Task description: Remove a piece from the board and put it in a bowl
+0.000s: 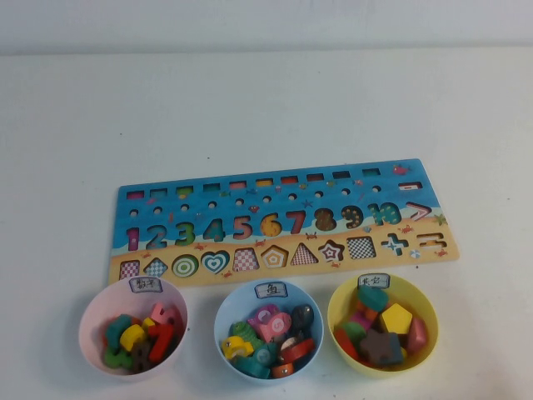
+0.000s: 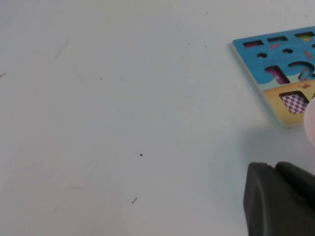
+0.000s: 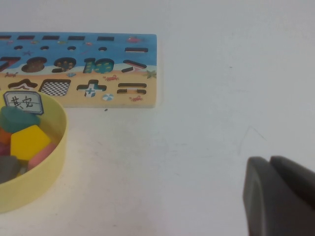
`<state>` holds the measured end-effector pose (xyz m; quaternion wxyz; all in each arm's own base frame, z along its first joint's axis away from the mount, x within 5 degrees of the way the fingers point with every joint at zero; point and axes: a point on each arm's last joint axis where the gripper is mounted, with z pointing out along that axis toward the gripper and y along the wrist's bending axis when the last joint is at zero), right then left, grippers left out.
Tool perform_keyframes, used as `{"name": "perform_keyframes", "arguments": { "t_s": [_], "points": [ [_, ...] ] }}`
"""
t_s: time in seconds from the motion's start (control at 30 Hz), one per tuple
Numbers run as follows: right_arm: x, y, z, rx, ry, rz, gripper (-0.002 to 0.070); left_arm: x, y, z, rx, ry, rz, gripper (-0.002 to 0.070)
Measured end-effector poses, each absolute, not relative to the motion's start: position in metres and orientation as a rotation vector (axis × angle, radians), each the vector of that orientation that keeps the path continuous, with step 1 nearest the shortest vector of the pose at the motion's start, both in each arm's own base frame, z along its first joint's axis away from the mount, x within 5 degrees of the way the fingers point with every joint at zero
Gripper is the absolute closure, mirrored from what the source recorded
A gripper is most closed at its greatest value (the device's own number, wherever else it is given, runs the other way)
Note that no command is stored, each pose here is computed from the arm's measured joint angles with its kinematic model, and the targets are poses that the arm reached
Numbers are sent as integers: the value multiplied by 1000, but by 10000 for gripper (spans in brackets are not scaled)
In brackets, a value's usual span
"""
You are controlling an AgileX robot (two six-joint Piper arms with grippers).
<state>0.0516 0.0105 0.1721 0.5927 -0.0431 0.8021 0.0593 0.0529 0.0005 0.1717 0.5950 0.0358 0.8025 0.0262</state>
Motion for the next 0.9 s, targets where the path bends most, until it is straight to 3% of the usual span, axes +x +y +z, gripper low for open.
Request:
{"name": "perform_keyframes", "arguments": {
  "t_s": [0.9],
  "points": [
    [52, 11, 172, -100, 1865, 138, 694, 53, 1, 172, 81, 1864, 60, 678]
  ]
}}
